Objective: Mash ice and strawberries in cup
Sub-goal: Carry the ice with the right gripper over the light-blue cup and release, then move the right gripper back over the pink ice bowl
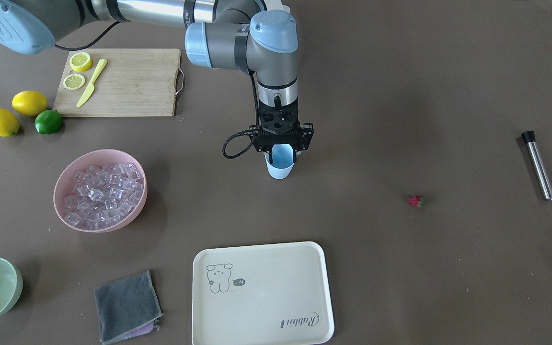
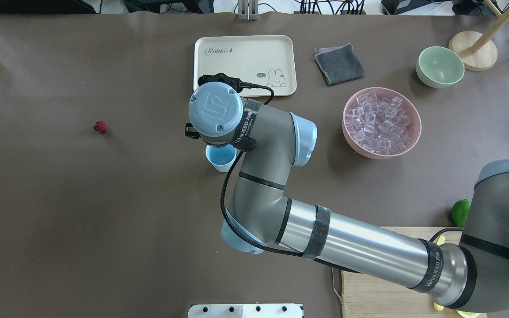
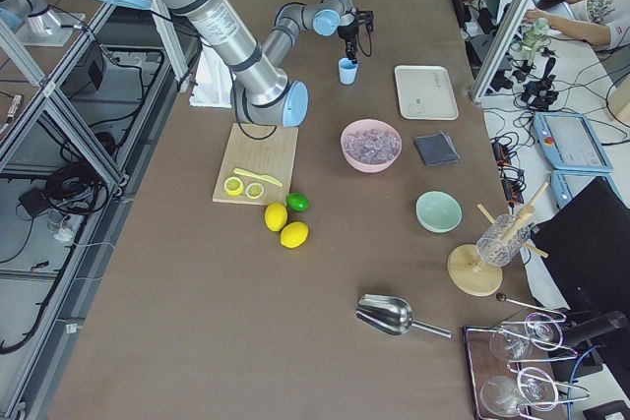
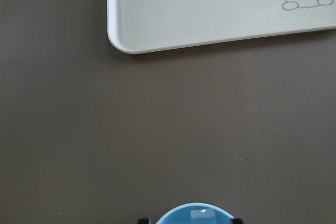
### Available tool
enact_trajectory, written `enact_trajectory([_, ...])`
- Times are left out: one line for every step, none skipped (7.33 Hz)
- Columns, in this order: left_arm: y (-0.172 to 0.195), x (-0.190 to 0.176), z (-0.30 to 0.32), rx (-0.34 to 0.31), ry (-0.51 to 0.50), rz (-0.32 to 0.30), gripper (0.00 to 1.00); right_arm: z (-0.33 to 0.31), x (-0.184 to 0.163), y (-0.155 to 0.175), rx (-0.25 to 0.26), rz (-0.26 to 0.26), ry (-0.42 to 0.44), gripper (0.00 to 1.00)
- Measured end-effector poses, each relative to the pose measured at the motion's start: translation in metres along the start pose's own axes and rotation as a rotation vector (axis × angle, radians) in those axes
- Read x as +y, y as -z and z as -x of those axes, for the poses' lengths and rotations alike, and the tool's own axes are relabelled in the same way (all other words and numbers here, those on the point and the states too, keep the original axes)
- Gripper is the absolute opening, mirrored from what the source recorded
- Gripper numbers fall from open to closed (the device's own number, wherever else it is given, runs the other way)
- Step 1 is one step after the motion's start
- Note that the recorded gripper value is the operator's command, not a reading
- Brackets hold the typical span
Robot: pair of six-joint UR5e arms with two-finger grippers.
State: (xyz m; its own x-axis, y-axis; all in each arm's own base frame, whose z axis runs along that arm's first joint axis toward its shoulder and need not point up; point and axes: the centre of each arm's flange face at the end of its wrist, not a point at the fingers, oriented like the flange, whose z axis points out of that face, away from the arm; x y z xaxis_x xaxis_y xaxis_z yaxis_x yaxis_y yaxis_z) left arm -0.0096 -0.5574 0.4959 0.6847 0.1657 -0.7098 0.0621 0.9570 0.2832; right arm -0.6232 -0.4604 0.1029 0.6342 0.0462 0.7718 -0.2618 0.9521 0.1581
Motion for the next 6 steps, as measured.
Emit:
enact_trajectory([0.0, 0.0, 0.0, 0.0, 0.0, 0.0, 0.98, -0.001, -0.008, 0.005, -0.009, -0.007, 0.003, 0.98])
enact_trajectory([0.0, -0.002, 0.0, 0.0, -0.001, 0.0, 0.98, -0.011, -0.034, 0.03, -0.03, 0.003, 0.006, 0.98])
enact_trajectory([0.0, -0.004, -0.001, 0.0, -0.002, -0.001, 0.98, -0.035, -0.072, 0.067, -0.046, 0.046, 0.018, 0.98])
enact_trajectory([0.0, -0.005, -0.002, 0.0, -0.004, -0.003, 0.98, -0.075, -0.108, 0.104, -0.05, 0.075, 0.036, 0.98])
enact_trajectory([0.001, -0.006, -0.002, 0.0, -0.006, -0.005, 0.98, -0.134, -0.136, 0.12, -0.033, 0.085, 0.067, 0.98])
enact_trajectory([0.002, -0.007, -0.003, 0.001, -0.006, -0.006, 0.98, -0.206, -0.157, 0.114, 0.003, 0.102, 0.126, 0.98])
